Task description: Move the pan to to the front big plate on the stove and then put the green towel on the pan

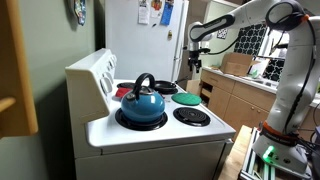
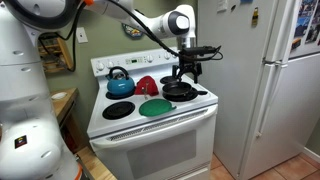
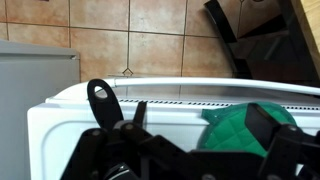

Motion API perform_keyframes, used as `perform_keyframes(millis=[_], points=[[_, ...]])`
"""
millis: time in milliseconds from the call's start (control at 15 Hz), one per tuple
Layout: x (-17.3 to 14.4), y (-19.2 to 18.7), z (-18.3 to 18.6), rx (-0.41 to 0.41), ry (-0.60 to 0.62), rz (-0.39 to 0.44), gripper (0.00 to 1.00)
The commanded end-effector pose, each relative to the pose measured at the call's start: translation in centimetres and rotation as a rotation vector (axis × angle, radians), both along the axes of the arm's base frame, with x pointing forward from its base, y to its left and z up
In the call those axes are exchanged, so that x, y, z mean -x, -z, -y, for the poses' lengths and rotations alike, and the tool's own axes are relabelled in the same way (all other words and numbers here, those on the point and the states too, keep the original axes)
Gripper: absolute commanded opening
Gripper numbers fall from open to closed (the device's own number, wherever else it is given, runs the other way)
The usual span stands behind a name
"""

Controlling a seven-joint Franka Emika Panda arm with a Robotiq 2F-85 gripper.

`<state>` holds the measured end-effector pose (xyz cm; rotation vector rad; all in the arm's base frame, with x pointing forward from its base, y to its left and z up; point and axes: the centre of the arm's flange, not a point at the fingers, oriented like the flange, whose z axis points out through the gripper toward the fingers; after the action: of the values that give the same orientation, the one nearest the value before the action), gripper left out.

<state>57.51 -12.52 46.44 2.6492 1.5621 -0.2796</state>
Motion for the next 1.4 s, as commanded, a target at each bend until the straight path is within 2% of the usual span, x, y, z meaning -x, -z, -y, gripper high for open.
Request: perform_keyframes(millis=[0, 133, 333, 467, 733, 800, 867, 1133, 1333], points=[[-0.1, 0.0, 0.0, 0.0, 0.0, 0.0, 1.0], [-0.1, 0.1, 0.0, 0.0, 0.0, -0.001, 1.0], [2.1, 0.8, 0.2, -0.006, 0.076, -0.189, 1.0], [3.5, 1.2, 1.0, 0.007, 0.149, -0.283, 1.0], [5.6, 2.9, 2.3, -0.04, 0.261, -0.409, 1.0], [6.0, 3.3, 2.5, -0.064, 0.26, -0.419, 1.0], [5.4, 2.4, 2.1, -0.028, 0.22, -0.385, 1.0], [5.6, 3.2, 2.5, -0.044, 0.234, -0.407, 1.0], [7.3, 4.3, 1.8, -0.167, 0.356, -0.402, 1.0]])
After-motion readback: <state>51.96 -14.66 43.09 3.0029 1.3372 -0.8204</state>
